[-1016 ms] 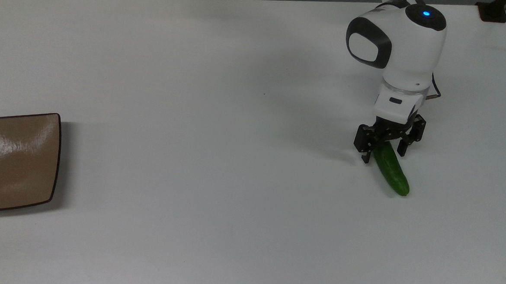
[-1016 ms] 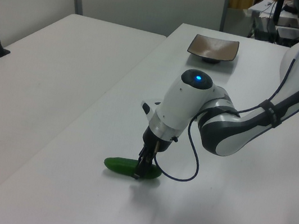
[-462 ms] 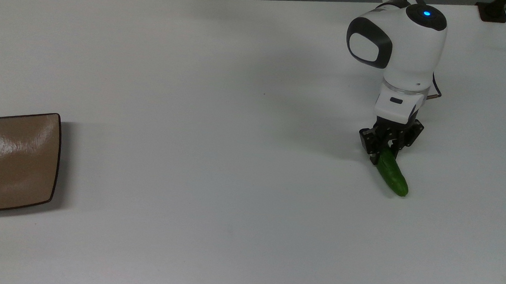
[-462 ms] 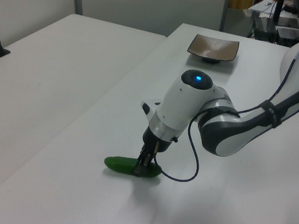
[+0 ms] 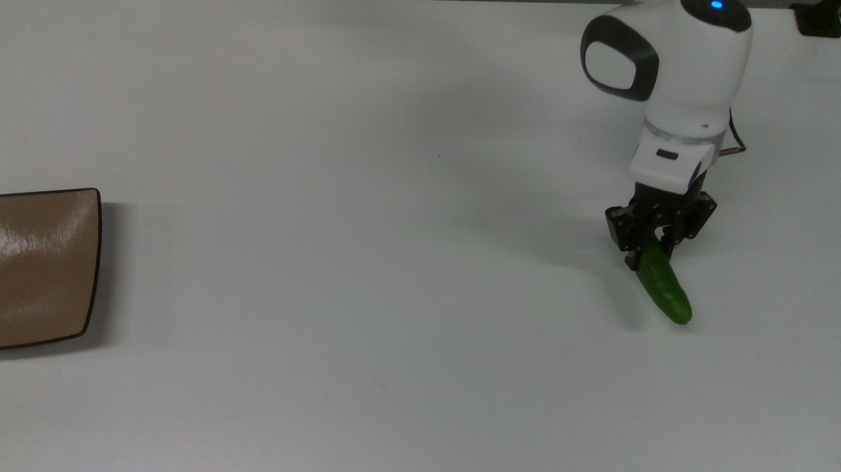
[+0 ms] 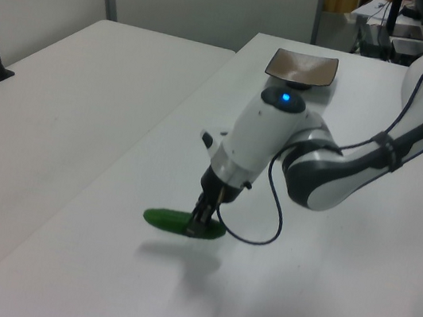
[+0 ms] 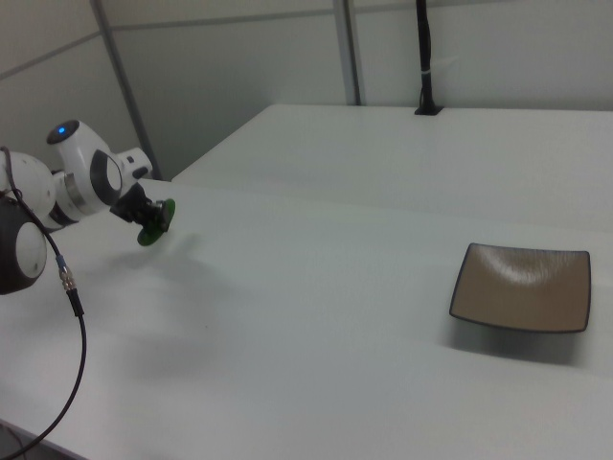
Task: Cucumber placed on a ceramic plate
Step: 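Lift the grasped cucumber up off the table, then carry the cucumber across the table to above the ceramic plate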
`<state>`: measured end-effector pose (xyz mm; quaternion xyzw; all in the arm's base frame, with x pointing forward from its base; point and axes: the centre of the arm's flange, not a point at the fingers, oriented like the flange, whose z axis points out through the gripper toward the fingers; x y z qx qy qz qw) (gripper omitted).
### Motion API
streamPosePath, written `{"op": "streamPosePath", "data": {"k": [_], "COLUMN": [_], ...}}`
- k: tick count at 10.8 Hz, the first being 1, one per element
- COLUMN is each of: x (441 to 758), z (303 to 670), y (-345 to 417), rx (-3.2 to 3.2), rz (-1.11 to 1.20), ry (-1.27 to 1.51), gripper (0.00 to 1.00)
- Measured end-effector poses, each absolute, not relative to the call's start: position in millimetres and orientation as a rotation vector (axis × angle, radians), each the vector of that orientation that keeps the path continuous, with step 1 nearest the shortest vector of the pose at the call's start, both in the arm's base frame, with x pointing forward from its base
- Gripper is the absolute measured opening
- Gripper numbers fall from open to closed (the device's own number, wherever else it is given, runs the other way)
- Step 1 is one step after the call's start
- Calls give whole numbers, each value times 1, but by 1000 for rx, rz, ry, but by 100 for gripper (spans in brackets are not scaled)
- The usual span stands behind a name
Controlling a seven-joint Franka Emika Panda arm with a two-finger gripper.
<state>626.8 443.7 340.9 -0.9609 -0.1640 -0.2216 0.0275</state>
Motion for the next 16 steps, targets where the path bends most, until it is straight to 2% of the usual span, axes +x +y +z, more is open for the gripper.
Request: {"op": "streamPosePath", "data": {"k": [2,5,9,12,16], "x": [627,627,598,585,603], "z": [394,491,587,621,619], "y": [428,360,258,173,49], "rx": [-2966,-2979,-2970,-2953,-2990], "rz": [-725,-679,-562,-483,-505], "ry": [-453,-230,-127,-208,-335], "gripper": [43,43,43,43,43]}}
